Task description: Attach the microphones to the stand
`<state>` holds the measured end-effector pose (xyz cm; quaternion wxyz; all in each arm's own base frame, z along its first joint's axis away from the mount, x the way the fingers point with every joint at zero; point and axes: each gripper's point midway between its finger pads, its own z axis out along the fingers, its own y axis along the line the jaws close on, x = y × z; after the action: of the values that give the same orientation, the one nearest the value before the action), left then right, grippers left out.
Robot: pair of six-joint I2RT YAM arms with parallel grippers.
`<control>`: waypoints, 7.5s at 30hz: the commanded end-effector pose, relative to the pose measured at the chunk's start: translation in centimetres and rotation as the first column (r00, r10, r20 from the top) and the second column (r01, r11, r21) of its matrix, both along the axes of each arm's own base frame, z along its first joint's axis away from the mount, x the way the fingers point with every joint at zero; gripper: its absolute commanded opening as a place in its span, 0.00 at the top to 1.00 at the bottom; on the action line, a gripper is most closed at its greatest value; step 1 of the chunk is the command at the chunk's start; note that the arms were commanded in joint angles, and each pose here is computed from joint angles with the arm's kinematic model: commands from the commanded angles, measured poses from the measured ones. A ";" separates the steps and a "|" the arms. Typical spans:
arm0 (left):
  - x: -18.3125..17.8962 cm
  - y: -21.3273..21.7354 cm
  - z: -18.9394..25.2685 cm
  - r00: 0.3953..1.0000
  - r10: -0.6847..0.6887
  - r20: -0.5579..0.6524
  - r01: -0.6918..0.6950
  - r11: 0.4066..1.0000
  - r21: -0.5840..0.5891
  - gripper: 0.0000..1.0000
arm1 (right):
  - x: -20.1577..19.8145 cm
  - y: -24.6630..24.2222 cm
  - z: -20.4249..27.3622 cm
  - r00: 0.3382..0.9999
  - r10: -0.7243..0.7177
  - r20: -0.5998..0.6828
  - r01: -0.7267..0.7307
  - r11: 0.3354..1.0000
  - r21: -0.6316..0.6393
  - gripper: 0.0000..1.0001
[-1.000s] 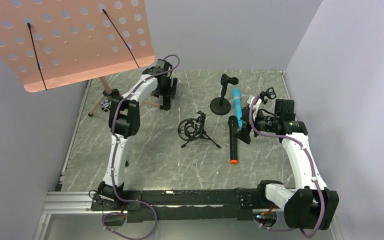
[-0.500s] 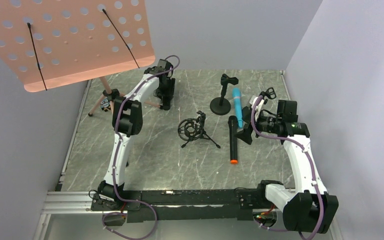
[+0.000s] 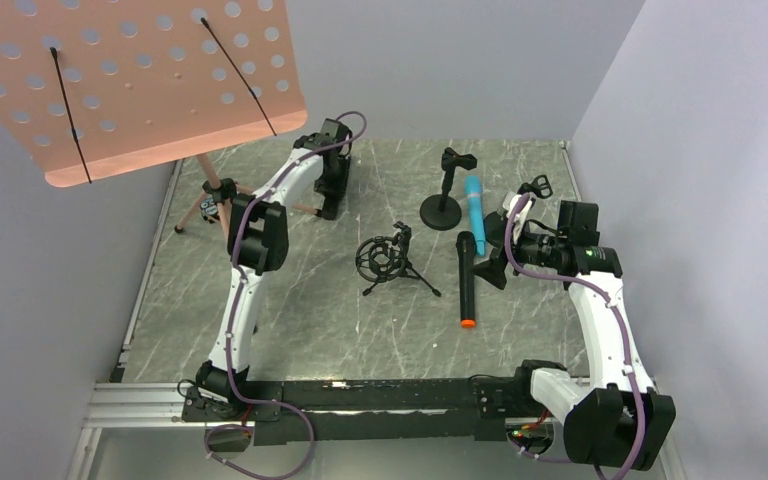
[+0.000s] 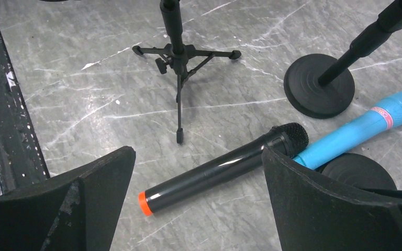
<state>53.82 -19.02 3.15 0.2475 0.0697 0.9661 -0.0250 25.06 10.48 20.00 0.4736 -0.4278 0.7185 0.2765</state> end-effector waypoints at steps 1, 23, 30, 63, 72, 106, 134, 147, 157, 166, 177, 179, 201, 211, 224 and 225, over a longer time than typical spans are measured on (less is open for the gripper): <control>2.2 -1.1 11.1 0.971 -0.028 0.239 0.043 0.997 -0.058 1.00 | -0.1 0.4 2.0 0.997 0.040 0.072 -0.041 0.999 0.014 0.02; -4.8 -13.1 30.7 0.744 -0.269 0.612 0.510 0.820 -0.259 1.00 | -0.3 0.4 2.2 0.997 0.054 0.060 -0.057 0.998 0.039 0.02; -7.7 -15.9 33.2 0.680 -0.329 0.655 0.618 0.738 -0.271 1.00 | -0.3 0.3 2.5 0.997 0.053 0.060 -0.056 0.997 0.055 0.02; -25.3 -16.6 40.2 0.456 -0.385 0.802 0.852 0.448 -0.270 1.00 | -0.6 -0.1 12.0 0.989 0.093 0.117 -0.112 0.980 0.164 0.02; -29.7 -13.6 40.8 0.465 -0.266 0.844 0.837 0.442 -0.322 1.00 | -1.8 7.4 20.1 0.961 0.252 0.111 -0.275 0.893 0.356 0.00; -32.5 -19.0 39.6 0.521 -0.241 0.819 0.826 0.383 -0.413 1.00 | -3.1 12.1 26.6 0.925 0.369 -0.092 -0.195 0.667 0.720 0.14; -35.1 -8.3 36.4 0.536 -0.245 0.808 0.742 0.593 -0.313 0.01 | -3.5 13.2 26.8 0.917 0.397 0.029 -0.336 0.734 0.590 0.88; -34.3 3.7 28.8 0.528 -0.280 0.802 0.483 0.875 -0.013 0.01 | -3.5 20.9 23.7 0.866 0.478 0.148 -0.499 0.808 0.313 0.88; -33.3 3.4 21.5 0.581 -0.359 0.730 0.466 0.883 0.064 0.01 | -2.0 23.7 21.0 0.850 0.503 0.157 -0.527 0.820 0.224 0.87; -33.4 3.1 20.1 0.592 -0.366 0.718 0.484 0.874 0.046 0.01 | -1.4 24.5 20.0 0.846 0.521 0.119 -0.533 0.811 0.240 0.87; -33.4 3.3 20.4 0.593 -0.340 0.730 0.479 0.877 0.019 0.01 | -1.9 23.5 17.9 0.858 0.506 0.087 -0.510 0.818 0.267 0.86; -33.5 3.2 20.5 0.591 -0.334 0.734 0.483 0.875 0.009 0.01 | -1.6 23.2 17.6 0.862 0.498 0.093 -0.503 0.820 0.274 0.86; -35.5 -2.1 19.9 0.714 -0.132 0.688 0.541 0.728 -0.421 0.05 | -2.3 21.5 14.7 0.844 0.514 0.155 -0.537 0.796 0.280 0.84; -35.4 -2.8 20.8 0.707 -0.151 0.691 0.560 0.717 -0.416 0.07 | -2.0 21.3 12.1 0.867 0.483 0.121 -0.496 0.819 0.289 0.82; -35.8 -2.0 21.4 0.698 -0.151 0.700 0.560 0.724 -0.403 0.06 | -3.1 20.9 5.7 0.858 0.512 0.050 -0.504 0.816 0.282 0.81; -35.8 -2.0 21.3 0.699 -0.151 0.699 0.560 0.723 -0.404 0.06 | -3.2 20.8 5.3 0.855 0.516 0.046 -0.507 0.816 0.278 0.81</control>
<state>18.02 -21.08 22.41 0.5333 0.1943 0.7510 -0.3373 22.50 31.73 26.69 0.4379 -0.5237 0.5358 0.4969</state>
